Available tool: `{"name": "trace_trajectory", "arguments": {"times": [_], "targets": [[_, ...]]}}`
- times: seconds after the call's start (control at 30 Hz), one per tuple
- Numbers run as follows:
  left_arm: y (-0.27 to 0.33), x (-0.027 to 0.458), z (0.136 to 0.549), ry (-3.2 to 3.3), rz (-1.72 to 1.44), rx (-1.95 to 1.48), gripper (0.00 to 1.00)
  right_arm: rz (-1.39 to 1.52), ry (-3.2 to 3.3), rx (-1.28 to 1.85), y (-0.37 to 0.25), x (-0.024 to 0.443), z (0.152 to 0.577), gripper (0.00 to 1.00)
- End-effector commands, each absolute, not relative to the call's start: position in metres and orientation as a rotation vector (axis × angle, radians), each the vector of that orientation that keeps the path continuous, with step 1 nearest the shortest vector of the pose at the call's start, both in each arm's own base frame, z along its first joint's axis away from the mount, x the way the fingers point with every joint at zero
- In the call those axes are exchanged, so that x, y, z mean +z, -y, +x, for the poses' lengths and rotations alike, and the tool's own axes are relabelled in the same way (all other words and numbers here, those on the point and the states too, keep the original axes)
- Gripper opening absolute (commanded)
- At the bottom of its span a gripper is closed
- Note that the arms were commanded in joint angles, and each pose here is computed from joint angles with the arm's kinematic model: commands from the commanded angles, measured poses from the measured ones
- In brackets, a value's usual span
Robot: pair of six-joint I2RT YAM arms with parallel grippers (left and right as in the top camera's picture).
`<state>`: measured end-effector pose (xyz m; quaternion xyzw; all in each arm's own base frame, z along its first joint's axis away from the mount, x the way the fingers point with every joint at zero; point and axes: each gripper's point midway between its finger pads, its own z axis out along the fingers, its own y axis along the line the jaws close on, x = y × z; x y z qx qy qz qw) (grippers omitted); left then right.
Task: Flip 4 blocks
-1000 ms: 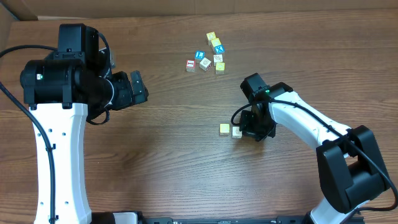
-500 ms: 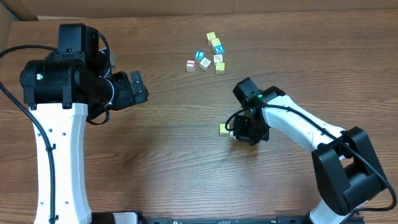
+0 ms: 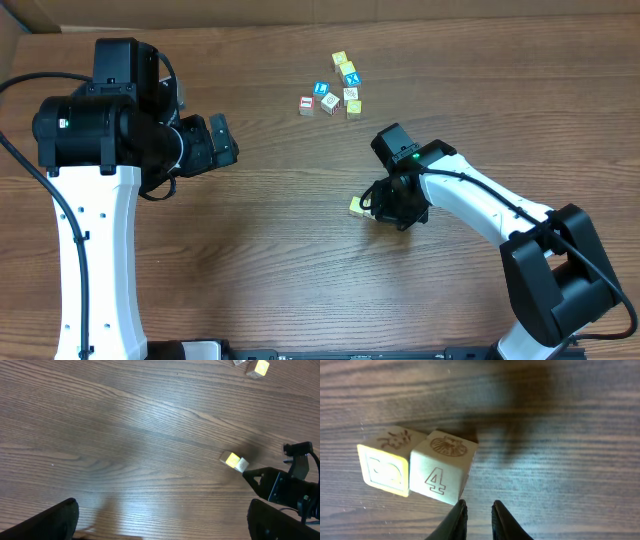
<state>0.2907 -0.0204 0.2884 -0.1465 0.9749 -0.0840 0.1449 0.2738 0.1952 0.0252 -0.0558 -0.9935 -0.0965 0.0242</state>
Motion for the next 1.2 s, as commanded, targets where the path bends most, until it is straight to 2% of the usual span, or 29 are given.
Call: {"name": "trace_trajectory", "arguments": {"times": [0.0,0.13,0.23,0.37,0.67,1.17], "targets": [[0.018,0.289,0.292,-2.801,-0.448,-0.235,1.0,-0.164,3.119,-0.316,-0.195,0.034,0.279,0.2],[0.018,0.289,0.292,-2.801,-0.448,-0.236,1.0,-0.13,3.116,-0.307,-0.194,0.034,0.277,0.2],[0.018,0.289,0.292,-2.801,-0.448,-0.235,1.0,-0.096,3.131,-0.277,-0.19,0.033,0.279,0.25],[0.018,0.289,0.292,-2.801,-0.448,-0.236,1.0,-0.107,3.196,-0.212,-0.183,0.032,0.291,0.26],[0.018,0.289,0.292,-2.801,-0.448,-0.235,1.0,-0.111,3.279,-0.229,-0.186,0.035,0.31,0.25],[0.018,0.289,0.292,-2.801,-0.448,-0.235,1.0,-0.09,3.243,-0.339,-0.199,0.036,0.306,0.22]]}}
